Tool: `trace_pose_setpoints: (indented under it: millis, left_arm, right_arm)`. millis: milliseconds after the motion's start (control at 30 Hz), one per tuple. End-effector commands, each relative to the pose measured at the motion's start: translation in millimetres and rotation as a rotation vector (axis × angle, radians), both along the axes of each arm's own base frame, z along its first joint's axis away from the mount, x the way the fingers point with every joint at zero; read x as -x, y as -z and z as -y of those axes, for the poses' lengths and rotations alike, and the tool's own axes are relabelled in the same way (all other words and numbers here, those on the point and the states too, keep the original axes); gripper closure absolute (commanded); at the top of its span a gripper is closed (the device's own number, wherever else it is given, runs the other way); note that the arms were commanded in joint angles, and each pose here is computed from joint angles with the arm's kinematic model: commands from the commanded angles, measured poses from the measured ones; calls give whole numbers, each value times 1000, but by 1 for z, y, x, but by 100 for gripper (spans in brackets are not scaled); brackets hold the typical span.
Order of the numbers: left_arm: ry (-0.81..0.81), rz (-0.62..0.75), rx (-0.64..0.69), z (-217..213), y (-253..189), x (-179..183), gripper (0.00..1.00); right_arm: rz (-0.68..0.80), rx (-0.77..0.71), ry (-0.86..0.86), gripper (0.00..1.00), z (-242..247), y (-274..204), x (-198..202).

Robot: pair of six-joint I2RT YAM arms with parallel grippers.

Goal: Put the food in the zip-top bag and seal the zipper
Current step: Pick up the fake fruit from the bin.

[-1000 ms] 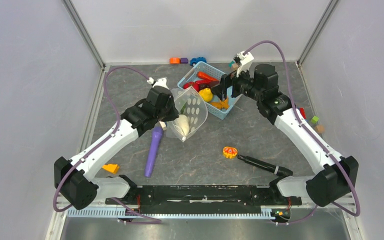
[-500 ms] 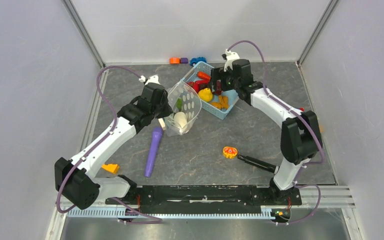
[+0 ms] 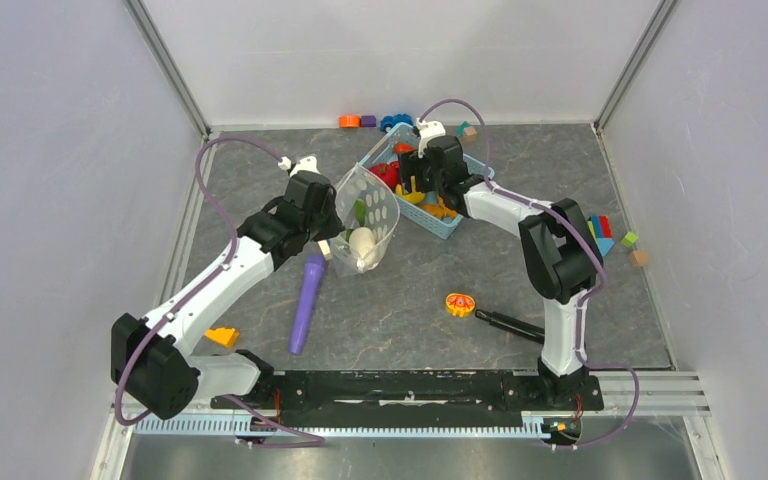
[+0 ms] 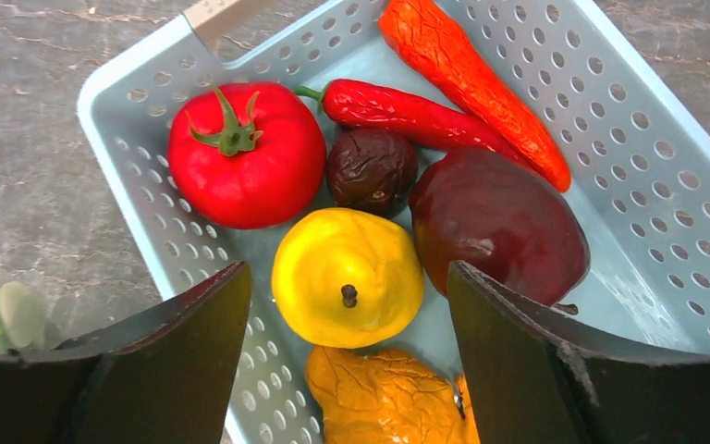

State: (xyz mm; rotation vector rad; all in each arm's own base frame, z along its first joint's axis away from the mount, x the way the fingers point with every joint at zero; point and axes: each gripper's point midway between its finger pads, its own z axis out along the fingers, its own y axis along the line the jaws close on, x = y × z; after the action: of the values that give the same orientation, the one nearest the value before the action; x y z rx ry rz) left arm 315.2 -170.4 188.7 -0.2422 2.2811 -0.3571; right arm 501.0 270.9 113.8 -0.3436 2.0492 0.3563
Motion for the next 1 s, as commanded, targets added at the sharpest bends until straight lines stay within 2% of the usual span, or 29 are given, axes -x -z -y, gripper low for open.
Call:
trace_pose_setpoints:
  millis: [0,267,567,833,967]
  left_arm:
    - [-27,49,55,1,-12,-4,98]
    - [-8,37,66,4,-5,-1,98]
    - [0,46,78,5,-7,1,98]
    - [-1,47,93,6,-6,2,98]
    - [3,39,97,7,-5,2,98]
  right_arm:
    - [116,10,29,20,-9,-23,-22]
    - [95,-2,27,36,-19,-5,-22]
    - [104,-15,48,82,-18,-14,-10]
    - [190,-66,49,100,-8,-63,13]
    - [256,-91,50,100,2,-101,28]
